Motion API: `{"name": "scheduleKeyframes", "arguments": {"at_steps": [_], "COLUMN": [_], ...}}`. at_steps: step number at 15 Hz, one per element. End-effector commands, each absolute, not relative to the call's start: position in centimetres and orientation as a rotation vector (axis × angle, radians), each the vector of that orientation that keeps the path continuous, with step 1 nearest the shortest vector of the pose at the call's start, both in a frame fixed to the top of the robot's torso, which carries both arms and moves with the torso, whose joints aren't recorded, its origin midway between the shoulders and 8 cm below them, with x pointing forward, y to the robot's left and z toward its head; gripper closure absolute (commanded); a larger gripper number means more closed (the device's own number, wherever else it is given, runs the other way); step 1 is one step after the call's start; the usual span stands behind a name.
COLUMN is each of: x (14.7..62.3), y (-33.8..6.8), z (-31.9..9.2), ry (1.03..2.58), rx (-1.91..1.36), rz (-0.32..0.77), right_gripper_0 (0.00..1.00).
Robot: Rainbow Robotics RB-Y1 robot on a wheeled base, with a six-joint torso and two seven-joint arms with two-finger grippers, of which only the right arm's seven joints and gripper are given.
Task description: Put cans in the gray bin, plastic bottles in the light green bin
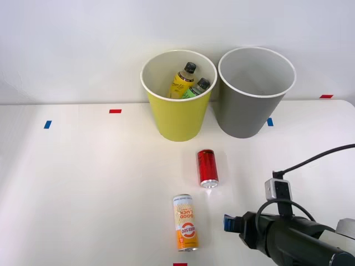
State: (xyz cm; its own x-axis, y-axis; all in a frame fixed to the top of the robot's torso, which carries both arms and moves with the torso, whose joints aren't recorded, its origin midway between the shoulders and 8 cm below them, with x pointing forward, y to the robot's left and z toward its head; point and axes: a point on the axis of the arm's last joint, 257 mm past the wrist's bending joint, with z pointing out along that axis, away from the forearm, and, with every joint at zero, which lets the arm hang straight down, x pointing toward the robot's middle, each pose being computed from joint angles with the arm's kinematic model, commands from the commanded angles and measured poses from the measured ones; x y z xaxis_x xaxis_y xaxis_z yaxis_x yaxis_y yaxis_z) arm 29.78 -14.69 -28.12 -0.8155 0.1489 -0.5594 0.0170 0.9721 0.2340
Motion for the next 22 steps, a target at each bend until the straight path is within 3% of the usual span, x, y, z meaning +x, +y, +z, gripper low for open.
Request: {"name": "scheduleKeyframes", "arguments": {"at_steps": [1, 7, 11, 22], "x": [29.3, 29.2, 29.4, 28.8], "y": [-13.6, -14.3, -14.2, -10.3], "z": [-28.0, -27.8, -27.6, -26.1], "ry": [2.562, 2.608, 2.600, 2.656], "rx": [0.110, 0.044, 0.044, 0.395], "rz": [0.330, 0.231, 0.233, 0.465], "right_gripper_0": [0.00, 0.00, 0.00, 0.00]}}
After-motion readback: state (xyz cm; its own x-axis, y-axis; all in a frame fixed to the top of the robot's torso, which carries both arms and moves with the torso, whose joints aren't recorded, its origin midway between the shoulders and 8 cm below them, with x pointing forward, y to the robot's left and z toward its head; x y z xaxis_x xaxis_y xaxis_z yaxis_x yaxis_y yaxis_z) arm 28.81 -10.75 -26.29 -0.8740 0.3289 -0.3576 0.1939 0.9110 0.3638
